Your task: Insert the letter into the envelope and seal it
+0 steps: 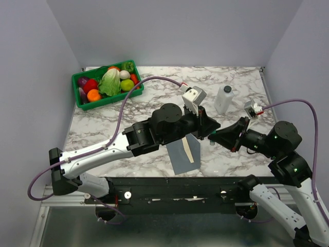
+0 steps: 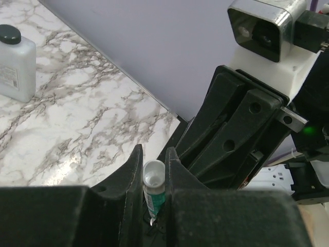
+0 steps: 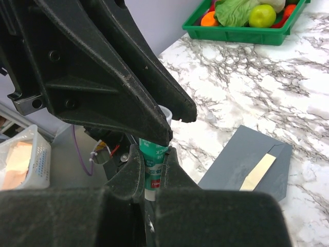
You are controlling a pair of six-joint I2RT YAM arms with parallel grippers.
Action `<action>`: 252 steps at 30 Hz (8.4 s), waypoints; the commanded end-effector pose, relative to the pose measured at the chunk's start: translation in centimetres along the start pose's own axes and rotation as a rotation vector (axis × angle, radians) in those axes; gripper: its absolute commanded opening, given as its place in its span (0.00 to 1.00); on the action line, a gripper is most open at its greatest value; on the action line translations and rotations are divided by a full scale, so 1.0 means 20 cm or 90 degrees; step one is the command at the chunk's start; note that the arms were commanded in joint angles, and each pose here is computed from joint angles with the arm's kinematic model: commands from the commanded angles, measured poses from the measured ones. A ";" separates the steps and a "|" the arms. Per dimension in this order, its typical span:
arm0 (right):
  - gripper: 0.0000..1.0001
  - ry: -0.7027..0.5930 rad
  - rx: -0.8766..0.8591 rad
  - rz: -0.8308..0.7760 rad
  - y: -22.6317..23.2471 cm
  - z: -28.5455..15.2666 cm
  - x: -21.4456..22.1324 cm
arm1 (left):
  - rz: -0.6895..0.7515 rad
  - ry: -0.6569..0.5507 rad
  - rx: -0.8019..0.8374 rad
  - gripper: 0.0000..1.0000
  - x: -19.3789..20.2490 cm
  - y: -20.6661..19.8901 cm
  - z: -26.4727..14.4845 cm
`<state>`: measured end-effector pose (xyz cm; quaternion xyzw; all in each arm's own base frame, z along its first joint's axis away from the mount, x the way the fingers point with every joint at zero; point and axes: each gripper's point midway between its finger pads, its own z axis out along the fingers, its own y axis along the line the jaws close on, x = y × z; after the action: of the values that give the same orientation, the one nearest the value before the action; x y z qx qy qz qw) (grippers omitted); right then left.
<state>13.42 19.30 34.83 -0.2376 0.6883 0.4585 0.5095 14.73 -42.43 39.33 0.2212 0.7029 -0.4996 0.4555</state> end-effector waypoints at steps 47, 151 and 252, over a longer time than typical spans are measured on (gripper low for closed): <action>0.01 -0.051 0.075 0.239 0.00 -0.11 0.06 | 0.013 -0.139 -0.048 0.99 -0.31 0.11 -0.23; 0.01 -0.026 -0.232 -0.086 0.43 -0.22 -0.06 | 0.147 0.039 0.432 0.99 0.05 -0.50 -0.31; 0.01 -0.069 0.078 0.128 -0.26 0.04 0.35 | 0.068 -0.123 -0.192 0.99 0.30 0.74 -0.51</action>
<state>15.66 17.59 25.36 -0.0490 0.7438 0.4607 0.4818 17.88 -27.92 26.40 0.1490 0.7102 -0.3777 0.5751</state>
